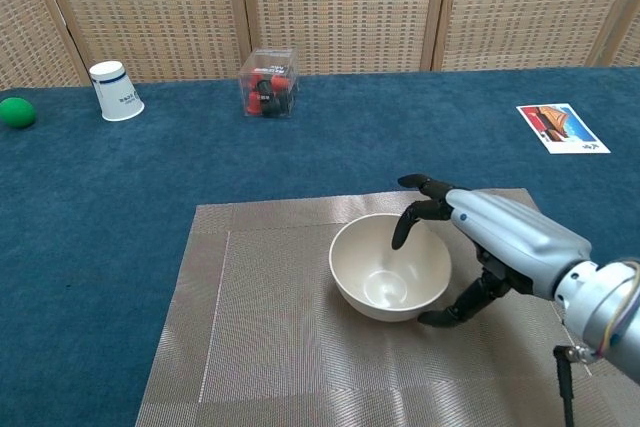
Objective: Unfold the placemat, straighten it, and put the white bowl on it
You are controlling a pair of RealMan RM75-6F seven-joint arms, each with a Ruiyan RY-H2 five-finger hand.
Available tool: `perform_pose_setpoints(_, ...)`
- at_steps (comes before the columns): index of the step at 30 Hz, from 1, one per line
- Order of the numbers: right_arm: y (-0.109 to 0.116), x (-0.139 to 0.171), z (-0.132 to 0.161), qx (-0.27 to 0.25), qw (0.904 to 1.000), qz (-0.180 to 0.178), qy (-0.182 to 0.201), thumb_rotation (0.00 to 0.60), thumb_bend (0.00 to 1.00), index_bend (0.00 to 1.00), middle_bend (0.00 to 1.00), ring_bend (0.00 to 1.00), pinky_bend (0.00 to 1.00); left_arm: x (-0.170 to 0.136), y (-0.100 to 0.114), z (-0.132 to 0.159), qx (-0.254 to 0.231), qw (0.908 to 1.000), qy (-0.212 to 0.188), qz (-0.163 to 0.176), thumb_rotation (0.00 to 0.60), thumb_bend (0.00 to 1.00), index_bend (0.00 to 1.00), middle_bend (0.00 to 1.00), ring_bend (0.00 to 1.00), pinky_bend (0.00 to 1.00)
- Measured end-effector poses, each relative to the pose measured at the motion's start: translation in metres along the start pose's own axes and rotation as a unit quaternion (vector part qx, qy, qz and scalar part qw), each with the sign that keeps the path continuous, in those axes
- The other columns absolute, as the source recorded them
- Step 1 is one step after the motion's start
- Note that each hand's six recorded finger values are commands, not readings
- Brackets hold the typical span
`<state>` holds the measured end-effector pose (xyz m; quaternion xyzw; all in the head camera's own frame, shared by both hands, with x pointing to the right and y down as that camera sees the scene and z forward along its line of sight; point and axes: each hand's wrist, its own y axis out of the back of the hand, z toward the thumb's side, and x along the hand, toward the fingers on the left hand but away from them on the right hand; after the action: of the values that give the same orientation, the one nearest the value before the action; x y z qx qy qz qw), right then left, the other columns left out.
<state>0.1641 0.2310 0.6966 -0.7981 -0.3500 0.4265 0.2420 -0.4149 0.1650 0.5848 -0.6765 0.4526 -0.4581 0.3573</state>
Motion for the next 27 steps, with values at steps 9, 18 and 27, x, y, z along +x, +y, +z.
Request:
perform_pose_setpoints(9,0.028,0.012,-0.034,0.026,0.9987,-0.032,-0.031,0.600,0.24,0.28,0.00,0.00,0.00,0.001,-0.001,-0.001,0.002,1.0000,0.002,0.000,0.600,0.01,0.09,0.00,0.00,0.00)
perform_pose_setpoints(18,0.092,0.042,-0.085,0.049,0.9912,-0.101,-0.071,0.600,0.24,0.26,0.00,0.00,0.00,0.000,-0.004,0.001,0.011,0.9999,0.001,-0.004,0.600,0.01,0.09,0.00,0.00,0.00)
perform_pose_setpoints(27,0.150,0.083,-0.149,0.085,0.9780,-0.140,-0.130,0.600,0.20,0.09,0.00,0.00,0.00,-0.005,-0.009,0.000,0.039,0.9991,0.007,-0.011,0.600,0.01,0.06,0.00,0.00,0.00)
